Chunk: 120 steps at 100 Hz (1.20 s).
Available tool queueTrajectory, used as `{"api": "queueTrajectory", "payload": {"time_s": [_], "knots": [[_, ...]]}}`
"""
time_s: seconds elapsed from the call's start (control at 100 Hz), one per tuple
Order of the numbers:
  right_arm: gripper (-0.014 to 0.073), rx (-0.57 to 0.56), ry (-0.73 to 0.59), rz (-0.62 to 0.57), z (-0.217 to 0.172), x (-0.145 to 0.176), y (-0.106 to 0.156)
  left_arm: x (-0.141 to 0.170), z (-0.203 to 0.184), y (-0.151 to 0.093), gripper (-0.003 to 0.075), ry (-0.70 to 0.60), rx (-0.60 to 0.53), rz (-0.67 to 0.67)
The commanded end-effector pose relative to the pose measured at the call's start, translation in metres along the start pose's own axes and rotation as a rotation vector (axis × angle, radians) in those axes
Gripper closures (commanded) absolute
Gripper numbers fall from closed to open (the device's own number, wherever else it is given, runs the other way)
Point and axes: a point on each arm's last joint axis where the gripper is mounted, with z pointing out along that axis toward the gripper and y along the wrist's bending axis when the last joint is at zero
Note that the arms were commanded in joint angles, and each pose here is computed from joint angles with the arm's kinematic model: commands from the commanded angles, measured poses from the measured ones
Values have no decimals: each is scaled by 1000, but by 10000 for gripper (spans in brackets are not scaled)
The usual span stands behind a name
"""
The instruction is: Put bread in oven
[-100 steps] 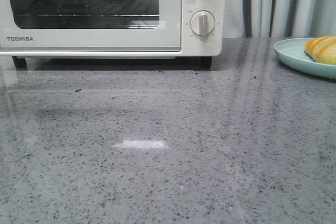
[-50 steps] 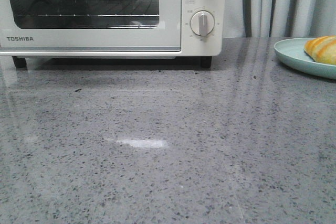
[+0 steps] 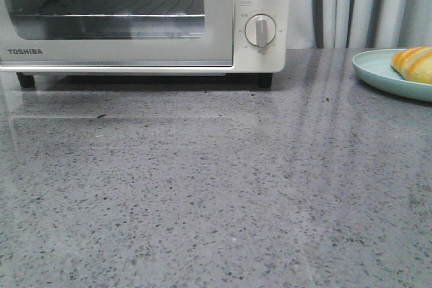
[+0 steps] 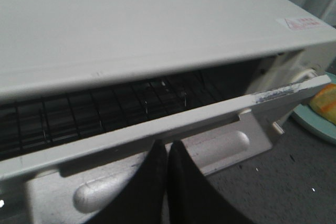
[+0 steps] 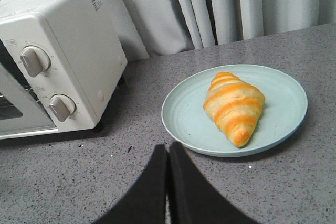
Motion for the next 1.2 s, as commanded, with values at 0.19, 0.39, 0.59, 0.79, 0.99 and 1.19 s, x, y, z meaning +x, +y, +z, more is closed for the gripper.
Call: {"api": "queueTrajectory", "payload": {"time_s": [0.19,0.39,0.59,0.79,0.99,1.19], "knots": [[653,-19,-88,-16,-1,-16,3,34,-36,-16,742,26,44,-9],[653,-19,-86,-16,-1,-16,3,64,-47,-19,742,64,45,-22],[653,-19,-86,-16,-1,-16,3,86,-48,-19,742,111,41,-46],[650,16,30,-25,6,-24,4,79,-73,-28,742,21,65,-23],[400,106,204,-110,42,-62,7,74,-109,-44,742,-75,127,31],[216,192,407,-190,109,-80,6,75,-135,-55,742,-141,165,88]]}}
